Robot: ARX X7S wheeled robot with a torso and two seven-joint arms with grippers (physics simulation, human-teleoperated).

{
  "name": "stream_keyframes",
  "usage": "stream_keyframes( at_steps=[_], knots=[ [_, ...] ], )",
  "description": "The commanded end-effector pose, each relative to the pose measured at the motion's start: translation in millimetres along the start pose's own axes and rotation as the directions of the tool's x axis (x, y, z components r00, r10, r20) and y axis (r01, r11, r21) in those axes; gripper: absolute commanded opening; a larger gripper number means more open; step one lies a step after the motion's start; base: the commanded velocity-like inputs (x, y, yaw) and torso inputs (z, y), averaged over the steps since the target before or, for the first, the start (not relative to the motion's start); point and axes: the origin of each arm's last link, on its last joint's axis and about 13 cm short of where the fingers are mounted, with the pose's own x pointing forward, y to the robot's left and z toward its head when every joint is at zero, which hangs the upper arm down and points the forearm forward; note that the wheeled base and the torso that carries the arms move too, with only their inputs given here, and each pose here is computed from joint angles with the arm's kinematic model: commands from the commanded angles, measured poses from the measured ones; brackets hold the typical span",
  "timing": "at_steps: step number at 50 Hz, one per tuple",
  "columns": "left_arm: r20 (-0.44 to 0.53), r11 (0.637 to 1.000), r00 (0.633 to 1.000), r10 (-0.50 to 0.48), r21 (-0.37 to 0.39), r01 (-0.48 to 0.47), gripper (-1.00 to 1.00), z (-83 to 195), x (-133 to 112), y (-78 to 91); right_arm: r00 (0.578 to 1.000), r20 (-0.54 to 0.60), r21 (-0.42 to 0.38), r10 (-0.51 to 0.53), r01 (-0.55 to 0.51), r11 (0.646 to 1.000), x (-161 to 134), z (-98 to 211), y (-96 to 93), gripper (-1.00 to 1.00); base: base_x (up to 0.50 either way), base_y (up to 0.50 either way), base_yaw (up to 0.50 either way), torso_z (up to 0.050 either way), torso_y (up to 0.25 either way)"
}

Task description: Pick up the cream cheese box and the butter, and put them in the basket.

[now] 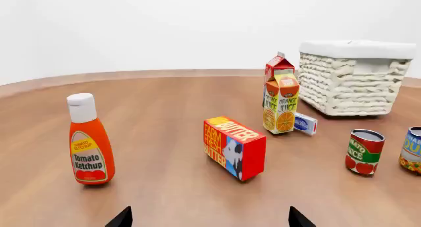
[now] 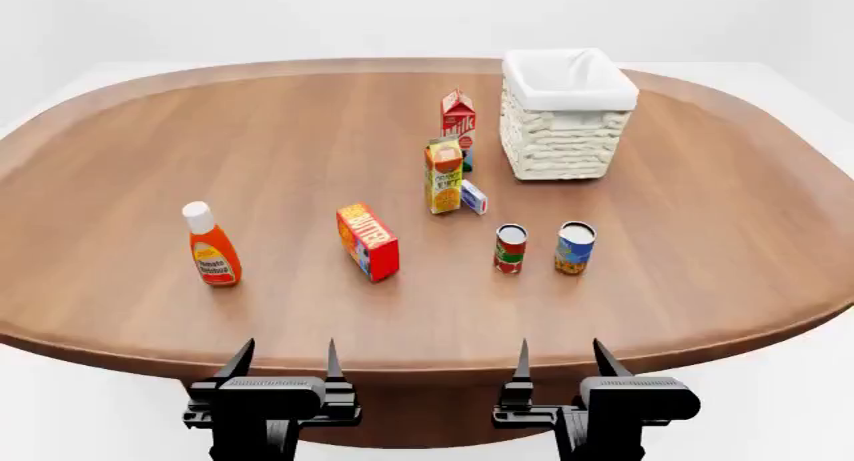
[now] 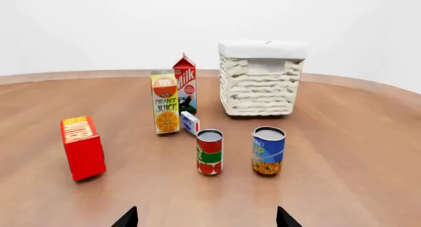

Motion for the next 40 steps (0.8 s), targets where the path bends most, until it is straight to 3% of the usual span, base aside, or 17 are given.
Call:
stream_keyframes(
  at_steps=[1, 36, 40],
  knots=[
    [-0.009, 1.000, 1.000, -0.004, -0.004, 0.004, 1.00, 0, 0, 0.0, 1.000, -0.001, 0.011, -0.002, 0.002, 1.000, 0, -1, 0.1, 1.00, 0.00, 0.00, 0.00, 0.000, 0.000],
    [-0.006, 1.000, 1.000, -0.013, -0.013, 0.013, 1.00, -3, 1, -0.2, 1.000, -0.026, 0.001, 0.002, -0.002, 1.000, -1, -4, 2.5, 1.00, 0.00, 0.00, 0.00, 0.000, 0.000],
    [0.071, 0.998, 0.997, 0.039, -0.052, -0.035, 1.00, 8, 4, 8.5, 0.998, 0.066, 0.012, -0.003, 0.002, 1.000, 1, 6, -0.4, 1.00, 0.00, 0.00, 0.00, 0.000, 0.000]
  ],
)
